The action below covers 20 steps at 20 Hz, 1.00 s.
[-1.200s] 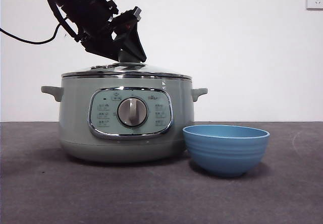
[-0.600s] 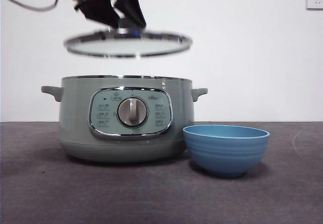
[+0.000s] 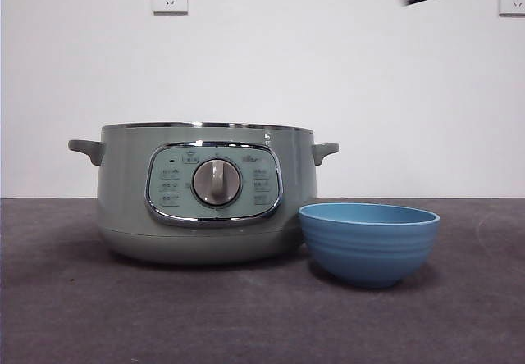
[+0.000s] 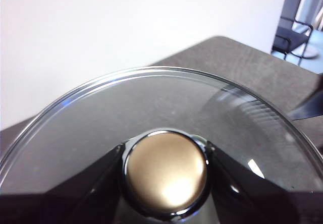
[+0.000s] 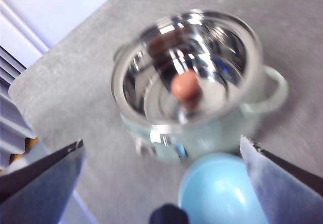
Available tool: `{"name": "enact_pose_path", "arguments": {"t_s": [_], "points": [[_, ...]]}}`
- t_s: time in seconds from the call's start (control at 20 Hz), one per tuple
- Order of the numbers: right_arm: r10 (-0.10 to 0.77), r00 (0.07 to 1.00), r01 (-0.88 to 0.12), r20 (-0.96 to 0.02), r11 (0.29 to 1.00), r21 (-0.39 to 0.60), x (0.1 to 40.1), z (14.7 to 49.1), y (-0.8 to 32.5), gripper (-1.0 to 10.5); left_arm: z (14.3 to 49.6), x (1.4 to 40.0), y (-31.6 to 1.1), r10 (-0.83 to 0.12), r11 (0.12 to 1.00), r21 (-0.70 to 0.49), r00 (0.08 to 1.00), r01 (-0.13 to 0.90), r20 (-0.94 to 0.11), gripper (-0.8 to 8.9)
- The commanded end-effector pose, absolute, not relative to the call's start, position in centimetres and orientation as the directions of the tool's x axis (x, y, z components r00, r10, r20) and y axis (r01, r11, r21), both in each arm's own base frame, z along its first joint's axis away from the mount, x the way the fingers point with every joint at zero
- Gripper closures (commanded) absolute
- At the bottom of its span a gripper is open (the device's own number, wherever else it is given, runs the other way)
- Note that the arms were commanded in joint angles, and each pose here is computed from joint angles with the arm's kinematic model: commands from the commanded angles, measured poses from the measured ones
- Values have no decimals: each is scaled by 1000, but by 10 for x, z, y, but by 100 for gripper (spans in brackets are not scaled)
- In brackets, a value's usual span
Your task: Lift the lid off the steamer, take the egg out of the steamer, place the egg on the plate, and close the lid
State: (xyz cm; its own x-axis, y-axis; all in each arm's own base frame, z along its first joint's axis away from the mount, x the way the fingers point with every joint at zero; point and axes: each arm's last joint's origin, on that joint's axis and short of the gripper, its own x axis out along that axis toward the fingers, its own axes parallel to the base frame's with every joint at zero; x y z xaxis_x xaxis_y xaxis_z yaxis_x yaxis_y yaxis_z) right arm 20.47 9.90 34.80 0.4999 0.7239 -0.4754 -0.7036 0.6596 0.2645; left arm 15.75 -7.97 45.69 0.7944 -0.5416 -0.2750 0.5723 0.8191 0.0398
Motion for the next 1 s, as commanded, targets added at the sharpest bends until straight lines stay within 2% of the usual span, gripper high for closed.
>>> {"name": "enact_pose_path", "arguments": {"t_s": [0.05, 0.35, 0.55, 0.7, 1.0], "points": [[713, 507, -686, -485, 674, 274, 220, 341, 127, 351, 470, 126, -63, -504, 850, 53, 837, 525, -214, 822], [640, 491, -690, -591, 700, 185, 268, 320, 214, 352, 470, 74, -37, -465, 872, 63, 860, 486, -211, 822], [585, 476, -679, -656, 719, 149, 305, 302, 259, 353, 469, 59, -29, -461, 874, 64, 862, 482, -209, 822], [551, 470, -665, -690, 735, 134, 330, 284, 280, 353, 468, 55, -28, -459, 874, 65, 862, 482, -215, 822], [499, 468, -660, -729, 746, 87, 347, 249, 293, 357, 467, 55, -28, -459, 873, 66, 861, 483, -220, 822]]}}
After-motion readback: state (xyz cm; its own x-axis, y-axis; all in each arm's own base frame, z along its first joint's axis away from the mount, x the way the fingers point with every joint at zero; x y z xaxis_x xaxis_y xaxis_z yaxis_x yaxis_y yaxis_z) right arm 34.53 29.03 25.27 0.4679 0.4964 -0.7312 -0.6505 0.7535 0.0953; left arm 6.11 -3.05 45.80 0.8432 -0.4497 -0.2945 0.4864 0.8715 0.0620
